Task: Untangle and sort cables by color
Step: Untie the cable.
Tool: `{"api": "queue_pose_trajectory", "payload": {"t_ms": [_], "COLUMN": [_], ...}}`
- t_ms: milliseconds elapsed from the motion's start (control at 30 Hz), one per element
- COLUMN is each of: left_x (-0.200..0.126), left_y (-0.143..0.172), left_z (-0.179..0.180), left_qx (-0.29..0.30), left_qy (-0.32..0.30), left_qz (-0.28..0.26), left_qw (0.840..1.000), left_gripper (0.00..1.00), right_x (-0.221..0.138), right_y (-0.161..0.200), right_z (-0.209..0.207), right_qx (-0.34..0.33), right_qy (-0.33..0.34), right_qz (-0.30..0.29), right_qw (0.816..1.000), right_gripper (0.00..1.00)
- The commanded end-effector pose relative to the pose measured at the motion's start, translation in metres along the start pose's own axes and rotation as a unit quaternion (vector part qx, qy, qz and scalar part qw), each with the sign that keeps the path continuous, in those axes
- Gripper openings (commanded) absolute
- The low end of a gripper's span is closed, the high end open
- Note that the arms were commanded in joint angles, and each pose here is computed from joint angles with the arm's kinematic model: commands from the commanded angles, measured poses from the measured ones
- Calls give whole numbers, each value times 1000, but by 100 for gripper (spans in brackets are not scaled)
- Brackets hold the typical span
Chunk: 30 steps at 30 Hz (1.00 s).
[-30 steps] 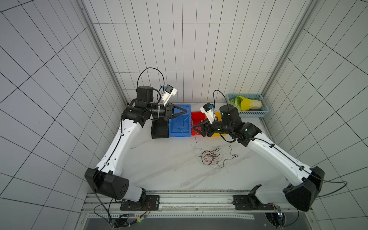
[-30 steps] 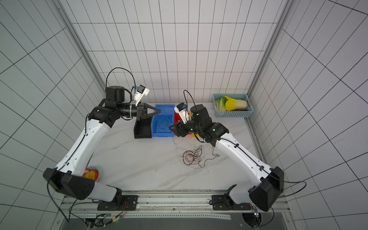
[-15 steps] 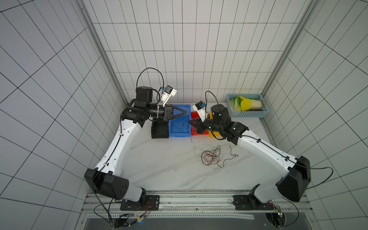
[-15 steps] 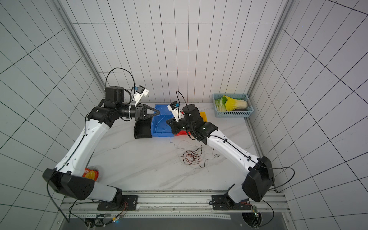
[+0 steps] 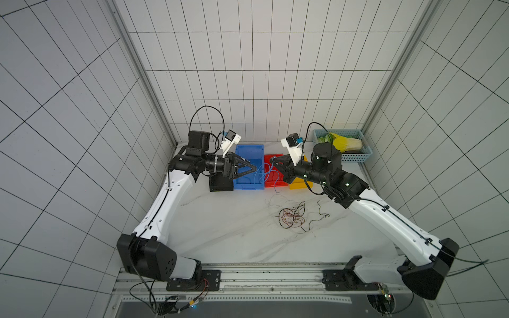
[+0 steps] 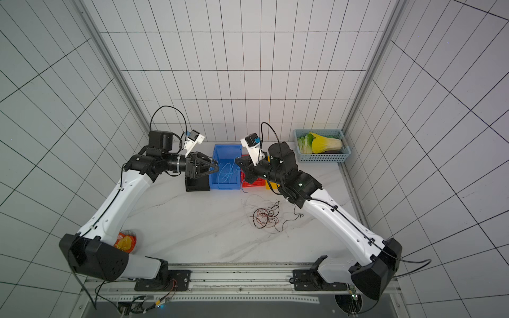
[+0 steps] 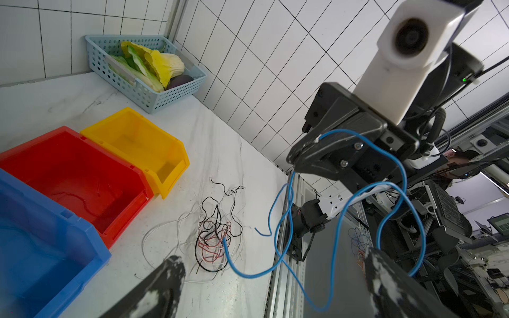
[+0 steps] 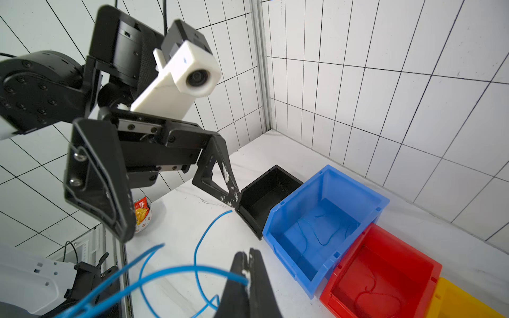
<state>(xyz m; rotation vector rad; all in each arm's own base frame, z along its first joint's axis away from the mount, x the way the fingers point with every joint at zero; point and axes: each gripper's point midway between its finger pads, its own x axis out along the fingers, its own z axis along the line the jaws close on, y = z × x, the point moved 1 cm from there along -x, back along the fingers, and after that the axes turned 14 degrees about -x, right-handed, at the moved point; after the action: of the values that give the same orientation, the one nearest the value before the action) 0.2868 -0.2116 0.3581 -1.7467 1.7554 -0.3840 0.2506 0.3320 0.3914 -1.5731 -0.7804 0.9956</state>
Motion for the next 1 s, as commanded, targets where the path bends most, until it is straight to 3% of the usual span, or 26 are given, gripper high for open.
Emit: {"api": "queue_pose_trajectory", "payload": {"t_ms": [0, 300, 467, 500, 667, 700, 967], "left_x": [2, 24, 36, 38, 34, 32, -14], "left_y": [13, 40, 41, 40, 30, 28, -3], "left_z": [-11, -17, -1, 4, 18, 20, 52], "left_qx": [42, 71, 71, 66, 59, 58, 52], "left_qy": [24, 36, -5, -17, -50, -54, -158], "left_qz": [13, 62, 68, 66, 48, 44, -32], "left_qw": [999, 995, 995, 996, 996, 996, 986], "left_gripper": [99, 99, 97, 89, 5, 0, 0], "right_x": [-5, -5, -7, -8, -16, -19, -46], "right_y": [-2, 1, -2, -3, -2, -2, 36], "right_z": [-2, -9, -10, -9, -15, -16, -35], "right_qx": [-8, 11, 23, 25, 21, 18, 17], "right_qy": [13, 37, 41, 38, 63, 67, 114], "right_qz": [3, 10, 8, 6, 10, 12, 86], "right_qw": [1000, 999, 999, 999, 998, 998, 990], "right_gripper": [0, 0, 0, 0, 0, 0, 0]}}
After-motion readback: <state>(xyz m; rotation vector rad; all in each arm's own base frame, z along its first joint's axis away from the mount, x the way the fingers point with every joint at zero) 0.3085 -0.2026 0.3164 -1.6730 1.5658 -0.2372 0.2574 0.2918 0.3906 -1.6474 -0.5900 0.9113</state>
